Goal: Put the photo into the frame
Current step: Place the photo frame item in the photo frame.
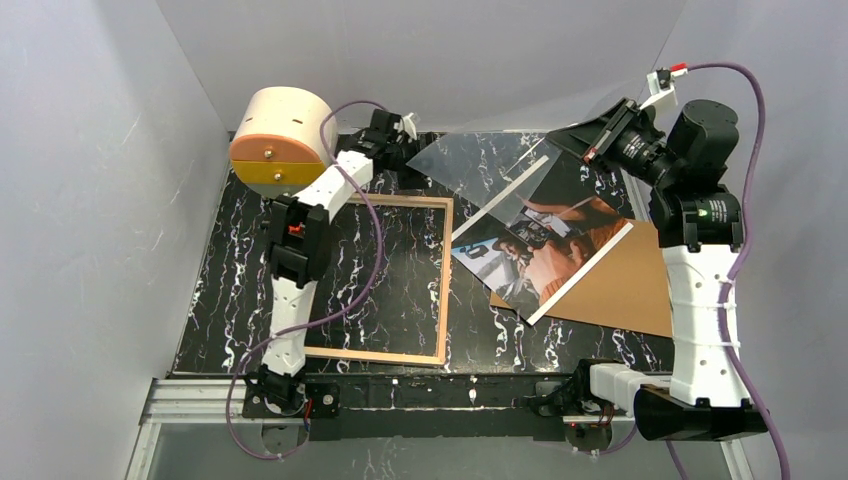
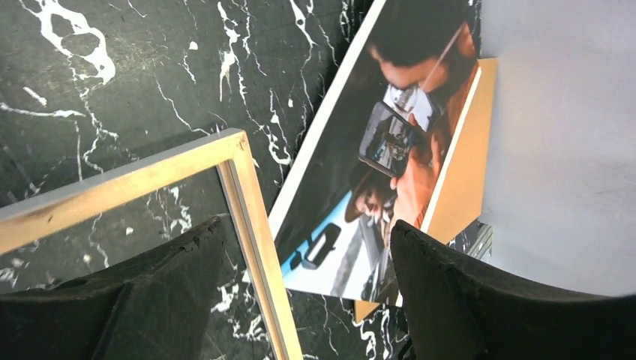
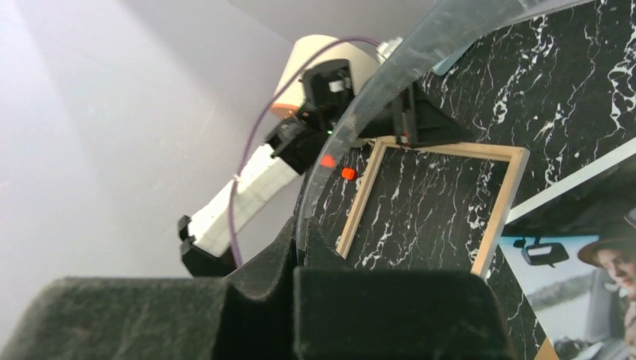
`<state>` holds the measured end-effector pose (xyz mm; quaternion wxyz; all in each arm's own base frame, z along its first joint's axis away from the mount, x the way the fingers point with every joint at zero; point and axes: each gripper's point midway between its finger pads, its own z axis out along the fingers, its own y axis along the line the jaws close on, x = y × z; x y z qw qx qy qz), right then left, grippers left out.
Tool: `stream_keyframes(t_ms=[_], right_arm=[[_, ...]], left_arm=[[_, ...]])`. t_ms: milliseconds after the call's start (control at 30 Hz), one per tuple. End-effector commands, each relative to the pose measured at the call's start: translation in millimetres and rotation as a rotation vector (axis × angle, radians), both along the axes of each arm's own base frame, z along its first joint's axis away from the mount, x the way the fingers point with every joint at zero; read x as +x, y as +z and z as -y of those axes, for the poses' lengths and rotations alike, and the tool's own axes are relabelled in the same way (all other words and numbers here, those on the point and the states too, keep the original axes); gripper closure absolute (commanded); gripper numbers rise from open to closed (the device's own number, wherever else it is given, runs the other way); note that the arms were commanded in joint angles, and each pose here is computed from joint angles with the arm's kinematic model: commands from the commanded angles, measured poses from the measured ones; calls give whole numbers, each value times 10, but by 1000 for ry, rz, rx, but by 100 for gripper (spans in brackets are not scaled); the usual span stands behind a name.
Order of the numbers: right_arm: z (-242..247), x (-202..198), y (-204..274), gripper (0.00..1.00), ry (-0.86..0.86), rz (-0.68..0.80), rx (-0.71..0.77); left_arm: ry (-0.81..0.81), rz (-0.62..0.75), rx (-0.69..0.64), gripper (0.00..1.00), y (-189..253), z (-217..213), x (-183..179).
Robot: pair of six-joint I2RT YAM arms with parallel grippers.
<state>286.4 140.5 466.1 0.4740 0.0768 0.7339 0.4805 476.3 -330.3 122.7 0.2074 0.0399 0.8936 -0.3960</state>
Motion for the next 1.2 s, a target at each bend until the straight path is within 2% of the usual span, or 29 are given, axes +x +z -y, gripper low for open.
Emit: stream_keyframes(t_ms=[0,167,400,633,767,867,1033,1067,1167], right_arm=[[-45,51,-124,99,56,10,-33],[-90,59,-451,99,116,-59,-69],[-385,131,-898,99,303,-170,-52],[-1002,230,-930,99,435,-157,-84],[-1078,296,-738,99,434,-76,-37],[-1021,347,-571,99,364,-17,-35],[-966,381,-418,99,313,21,-39],[-967,393,-474,99,313,-10,-46],[-1017,389,-681,99,372,-90,-76]], left_arm=[[-47,27,-4,21,475,-108,-344],[99,62,208,21,455,-756,-483],[292,45,341,20,493,-1433,-739],[427,-22,514,20,383,-2147,-892],[485,-33,589,20,317,-2571,-1023],[493,-39,635,19,265,-2742,-1168],[520,-93,727,8,43,-2996,-1448],[526,-103,756,2,-19,-3056,-1488],[509,-155,816,2,-283,-3141,-1609]])
